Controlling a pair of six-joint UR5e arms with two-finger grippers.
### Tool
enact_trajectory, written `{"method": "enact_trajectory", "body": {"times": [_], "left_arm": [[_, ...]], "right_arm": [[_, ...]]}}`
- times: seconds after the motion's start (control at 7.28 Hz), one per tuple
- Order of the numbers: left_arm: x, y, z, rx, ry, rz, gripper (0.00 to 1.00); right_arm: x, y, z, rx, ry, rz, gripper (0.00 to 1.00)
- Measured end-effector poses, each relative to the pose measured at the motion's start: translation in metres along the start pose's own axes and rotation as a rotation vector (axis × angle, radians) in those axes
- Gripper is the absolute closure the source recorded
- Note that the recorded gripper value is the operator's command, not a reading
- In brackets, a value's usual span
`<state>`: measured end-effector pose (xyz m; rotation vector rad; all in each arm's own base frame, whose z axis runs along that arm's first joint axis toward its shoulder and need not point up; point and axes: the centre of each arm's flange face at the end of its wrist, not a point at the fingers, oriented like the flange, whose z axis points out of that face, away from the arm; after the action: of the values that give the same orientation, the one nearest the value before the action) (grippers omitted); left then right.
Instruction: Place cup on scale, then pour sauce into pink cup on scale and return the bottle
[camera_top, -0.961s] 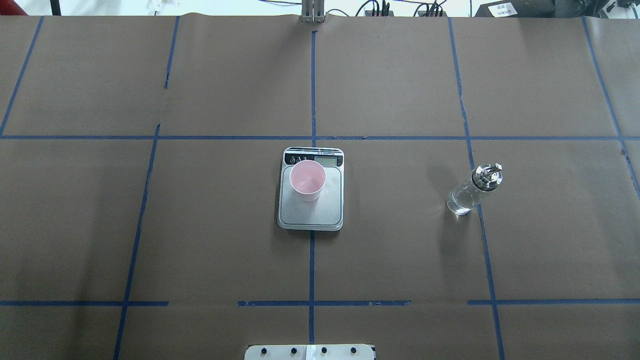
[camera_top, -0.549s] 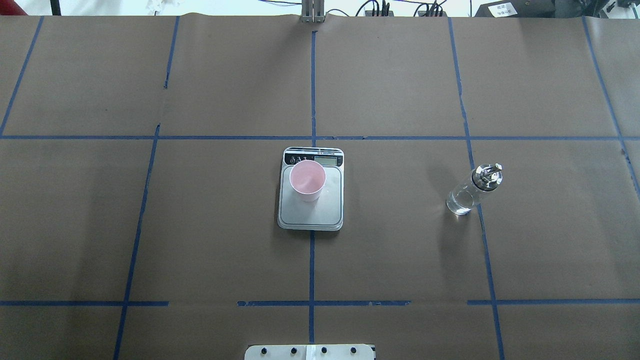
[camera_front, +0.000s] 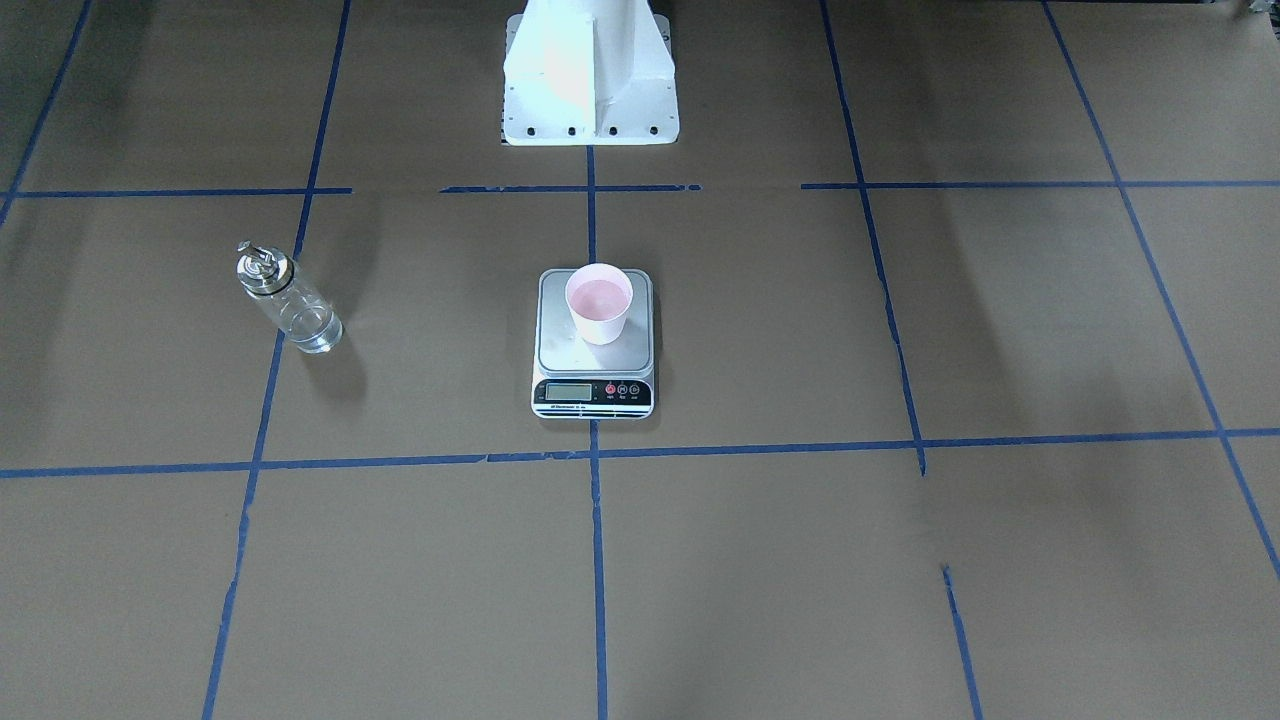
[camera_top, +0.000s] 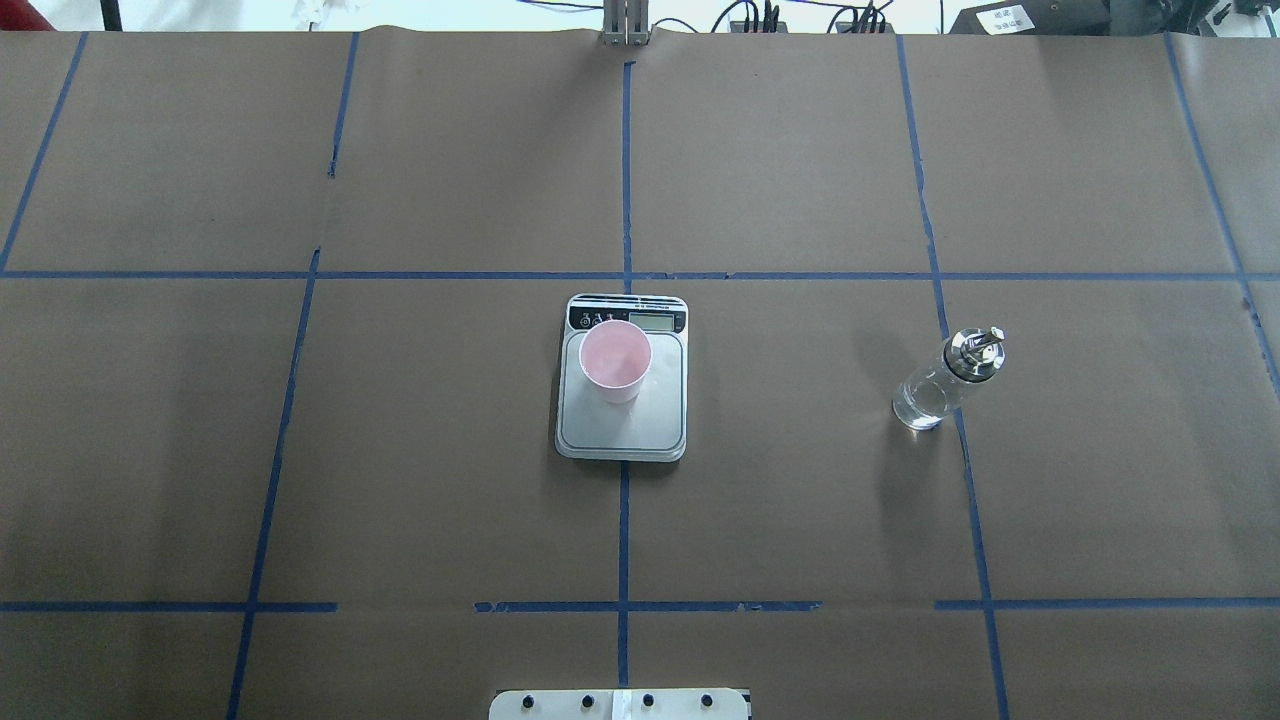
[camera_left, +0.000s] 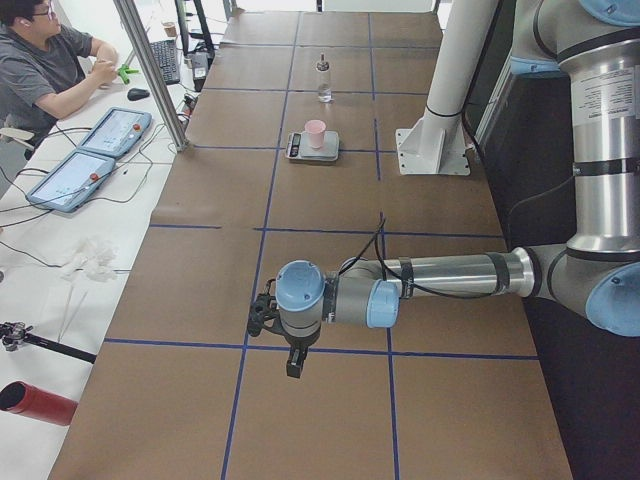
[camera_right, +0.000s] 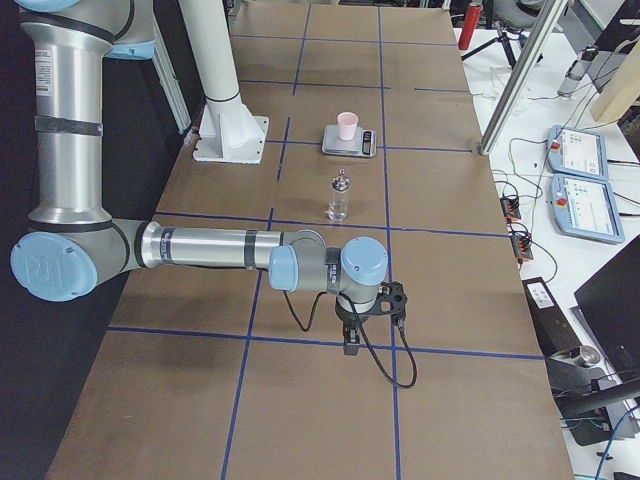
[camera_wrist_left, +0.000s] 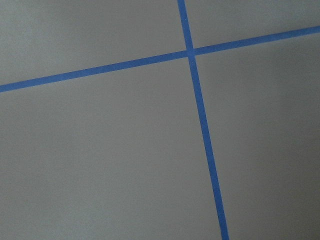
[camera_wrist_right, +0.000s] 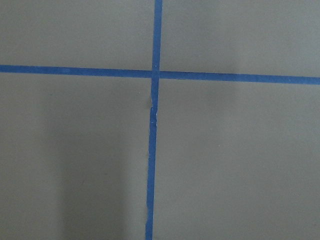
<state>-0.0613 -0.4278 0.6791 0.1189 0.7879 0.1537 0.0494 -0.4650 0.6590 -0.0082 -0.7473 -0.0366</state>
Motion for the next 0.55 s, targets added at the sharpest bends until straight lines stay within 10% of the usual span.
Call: {"method": "enact_trajectory", "body": {"times": [0.55], "left_arm": [[0.0040, -0.0037, -0.0011, 0.006, 0.034, -0.016, 0.00]], "right_arm": [[-0.0004, 0.0030, 0.0099, -0.021, 0.009, 0.001, 0.00]]}}
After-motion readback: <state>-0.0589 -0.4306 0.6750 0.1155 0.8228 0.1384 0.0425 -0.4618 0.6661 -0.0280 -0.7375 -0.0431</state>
